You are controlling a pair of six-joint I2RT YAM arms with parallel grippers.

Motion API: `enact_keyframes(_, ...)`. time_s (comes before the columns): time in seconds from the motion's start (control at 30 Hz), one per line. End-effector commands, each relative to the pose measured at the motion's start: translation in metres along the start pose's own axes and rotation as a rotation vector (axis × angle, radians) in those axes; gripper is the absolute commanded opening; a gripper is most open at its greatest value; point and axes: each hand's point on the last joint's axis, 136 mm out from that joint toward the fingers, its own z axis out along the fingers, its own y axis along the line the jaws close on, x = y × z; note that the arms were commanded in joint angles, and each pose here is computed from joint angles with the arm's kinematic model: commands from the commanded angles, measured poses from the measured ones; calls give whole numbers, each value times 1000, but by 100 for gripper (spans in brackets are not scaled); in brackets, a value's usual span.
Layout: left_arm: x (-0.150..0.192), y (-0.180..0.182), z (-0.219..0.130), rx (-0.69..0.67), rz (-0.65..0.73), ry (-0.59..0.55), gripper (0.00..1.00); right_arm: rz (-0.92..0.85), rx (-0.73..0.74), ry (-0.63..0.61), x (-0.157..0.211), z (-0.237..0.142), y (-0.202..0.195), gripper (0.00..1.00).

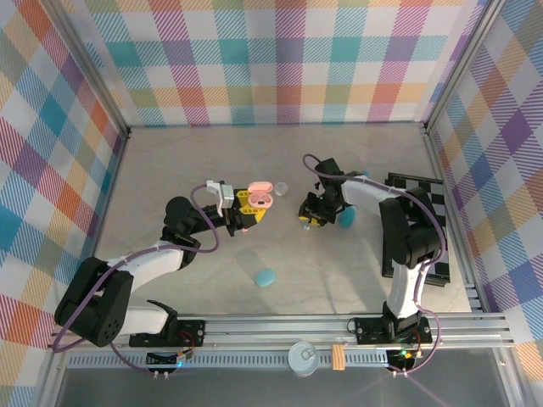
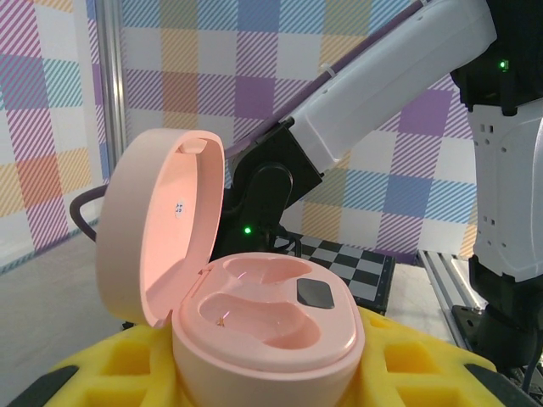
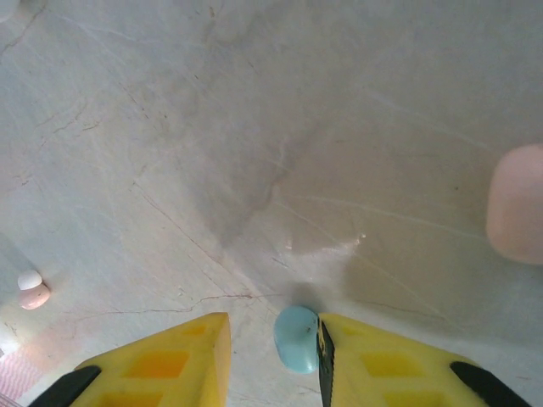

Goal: Insert the wireless bluetooth earbuds into the charging case

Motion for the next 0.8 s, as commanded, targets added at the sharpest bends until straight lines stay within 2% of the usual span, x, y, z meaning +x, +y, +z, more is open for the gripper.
enact_keyframes(0.0, -9, -3, -5, 0, 53, -27, 31, -51, 57, 47, 9, 4, -7, 33)
enact_keyframes(0.17, -8, -2, -6, -3, 55, -27, 31, -147, 153, 53, 12, 4, -10, 32)
enact_keyframes(0.47, -9, -2, -6, 1, 55, -29, 31, -186, 186, 91, 17, 16, -9, 27)
enact_keyframes(0.77, -11, -3, -6, -1, 58, -30, 31, -292, 290, 89, 15, 0, -21, 19)
